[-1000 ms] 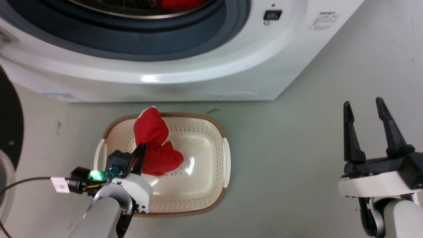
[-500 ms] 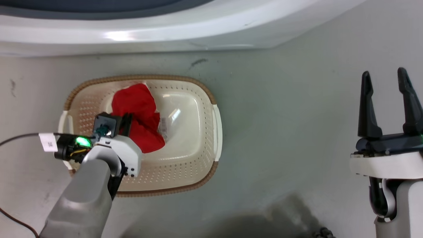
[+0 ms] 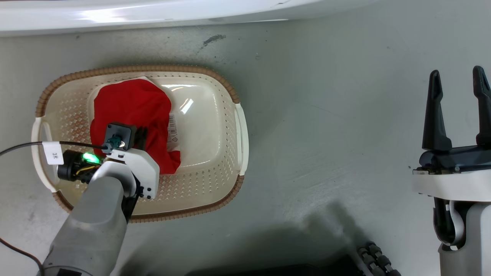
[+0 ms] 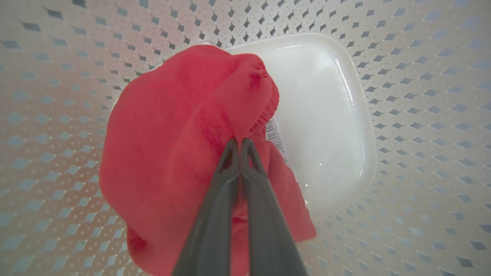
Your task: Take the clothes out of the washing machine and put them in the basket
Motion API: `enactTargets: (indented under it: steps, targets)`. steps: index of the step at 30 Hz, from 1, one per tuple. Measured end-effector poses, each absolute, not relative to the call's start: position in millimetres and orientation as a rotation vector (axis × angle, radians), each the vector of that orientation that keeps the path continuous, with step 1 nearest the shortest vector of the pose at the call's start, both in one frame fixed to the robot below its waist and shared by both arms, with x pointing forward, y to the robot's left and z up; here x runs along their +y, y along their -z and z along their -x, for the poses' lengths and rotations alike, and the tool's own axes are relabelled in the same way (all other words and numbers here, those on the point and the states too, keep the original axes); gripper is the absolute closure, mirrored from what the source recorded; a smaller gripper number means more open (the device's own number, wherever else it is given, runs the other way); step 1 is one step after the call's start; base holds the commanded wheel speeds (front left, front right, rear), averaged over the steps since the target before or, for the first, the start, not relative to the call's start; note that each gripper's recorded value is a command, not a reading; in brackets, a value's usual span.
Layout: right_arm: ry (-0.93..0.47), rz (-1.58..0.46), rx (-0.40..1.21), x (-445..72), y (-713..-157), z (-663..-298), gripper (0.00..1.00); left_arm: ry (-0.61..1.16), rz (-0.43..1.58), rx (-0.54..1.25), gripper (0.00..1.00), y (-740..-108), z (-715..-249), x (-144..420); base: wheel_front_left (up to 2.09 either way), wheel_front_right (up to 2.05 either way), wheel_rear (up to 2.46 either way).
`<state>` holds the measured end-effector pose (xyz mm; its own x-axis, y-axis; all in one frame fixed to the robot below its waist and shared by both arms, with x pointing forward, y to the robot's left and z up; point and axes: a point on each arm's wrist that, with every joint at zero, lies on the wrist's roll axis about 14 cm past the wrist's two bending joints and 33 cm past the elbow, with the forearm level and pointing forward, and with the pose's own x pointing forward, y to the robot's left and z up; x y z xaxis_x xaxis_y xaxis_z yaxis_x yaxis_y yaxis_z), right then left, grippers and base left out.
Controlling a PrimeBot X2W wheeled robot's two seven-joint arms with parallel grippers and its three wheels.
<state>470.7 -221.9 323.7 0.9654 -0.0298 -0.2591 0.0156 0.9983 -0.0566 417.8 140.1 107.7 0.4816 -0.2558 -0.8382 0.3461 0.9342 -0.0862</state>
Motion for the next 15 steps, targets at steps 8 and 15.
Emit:
enactTargets:
  steps: [8, 15]
  targets:
    - [0.007, 0.054, 0.222, -215.5, -338.8, -477.2, 0.0, 0.332, -0.068, 0.947, 0.0, -131.3, -428.9, 140.5, 0.0, 0.0, 0.0]
    - [0.002, 0.046, 0.165, -211.7, -369.2, -476.4, 0.0, 0.301, -0.03, 0.867, 0.0, -172.2, -427.2, 141.1, 0.0, 0.0, 0.0]
